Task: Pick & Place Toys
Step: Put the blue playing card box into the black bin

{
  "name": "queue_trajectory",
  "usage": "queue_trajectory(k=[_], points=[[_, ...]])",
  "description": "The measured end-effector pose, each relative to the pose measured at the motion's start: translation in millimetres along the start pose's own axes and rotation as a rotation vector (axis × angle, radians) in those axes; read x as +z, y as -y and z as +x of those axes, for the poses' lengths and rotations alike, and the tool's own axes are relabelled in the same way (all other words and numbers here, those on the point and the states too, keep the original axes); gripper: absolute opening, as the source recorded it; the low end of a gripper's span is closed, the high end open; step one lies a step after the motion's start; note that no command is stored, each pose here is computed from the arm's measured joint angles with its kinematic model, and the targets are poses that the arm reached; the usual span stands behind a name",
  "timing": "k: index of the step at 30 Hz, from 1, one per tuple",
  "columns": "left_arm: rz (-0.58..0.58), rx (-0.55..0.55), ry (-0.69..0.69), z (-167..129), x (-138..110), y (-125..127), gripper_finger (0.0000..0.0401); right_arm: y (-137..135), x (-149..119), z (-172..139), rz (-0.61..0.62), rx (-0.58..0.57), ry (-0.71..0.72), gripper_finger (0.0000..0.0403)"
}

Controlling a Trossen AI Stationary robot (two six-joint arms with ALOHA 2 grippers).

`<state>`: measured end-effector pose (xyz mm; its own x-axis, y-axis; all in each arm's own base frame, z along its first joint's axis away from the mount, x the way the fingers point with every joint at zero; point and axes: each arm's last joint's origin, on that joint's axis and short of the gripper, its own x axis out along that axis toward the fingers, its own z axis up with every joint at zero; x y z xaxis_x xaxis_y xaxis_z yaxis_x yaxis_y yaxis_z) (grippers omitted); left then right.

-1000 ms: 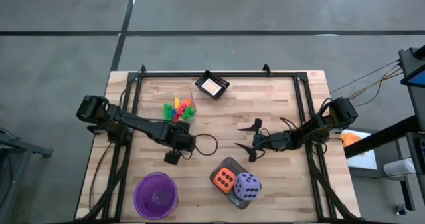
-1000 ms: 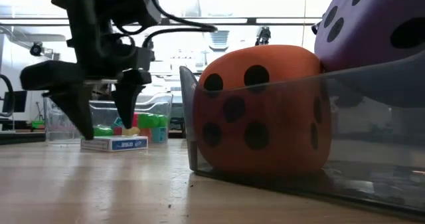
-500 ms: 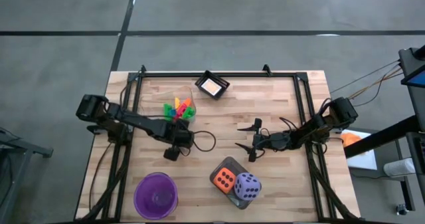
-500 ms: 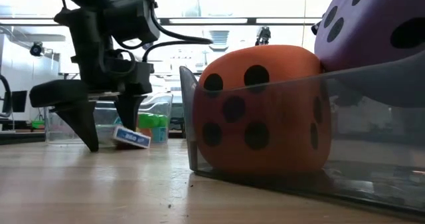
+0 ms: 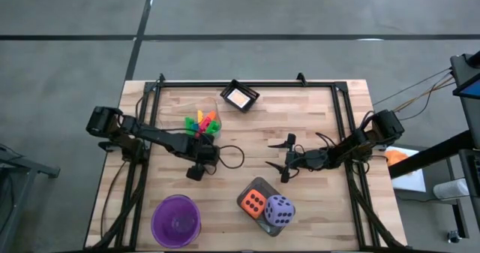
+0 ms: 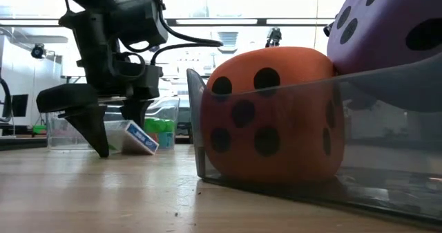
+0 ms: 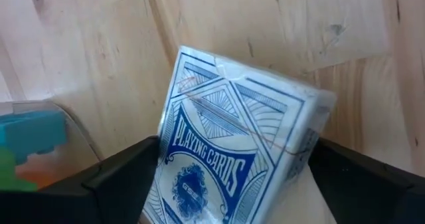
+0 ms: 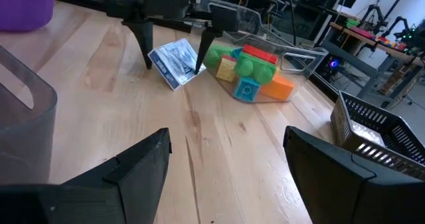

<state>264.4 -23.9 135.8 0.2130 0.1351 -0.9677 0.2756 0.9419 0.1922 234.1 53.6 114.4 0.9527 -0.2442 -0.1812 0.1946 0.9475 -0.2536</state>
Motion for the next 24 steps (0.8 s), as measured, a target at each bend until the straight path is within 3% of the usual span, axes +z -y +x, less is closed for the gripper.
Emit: queue_trajectory(k=[3,6,14,19,24], points=[[-0.033,0.027,-0.003,0,0,-1,0.034,0,0,0,0.007,0.0,0.0,0.029],[-0.08,0.065,-0.006,1,0,-2,0.0278,0,0,0,0.017,0.0,-0.002,0.029],[-0.15,0.087,-0.002,-2,3,7,0.0059,0,-1,0,0.022,0.002,-0.013,0.029],[-0.105,0.119,0.072,-15,20,20,0.006,0,-2,0,0.037,0.002,-0.022,0.029],[-0.123,0.187,0.246,-37,46,24,0.006,0,-2,0,0.039,0.002,-0.021,0.029]])
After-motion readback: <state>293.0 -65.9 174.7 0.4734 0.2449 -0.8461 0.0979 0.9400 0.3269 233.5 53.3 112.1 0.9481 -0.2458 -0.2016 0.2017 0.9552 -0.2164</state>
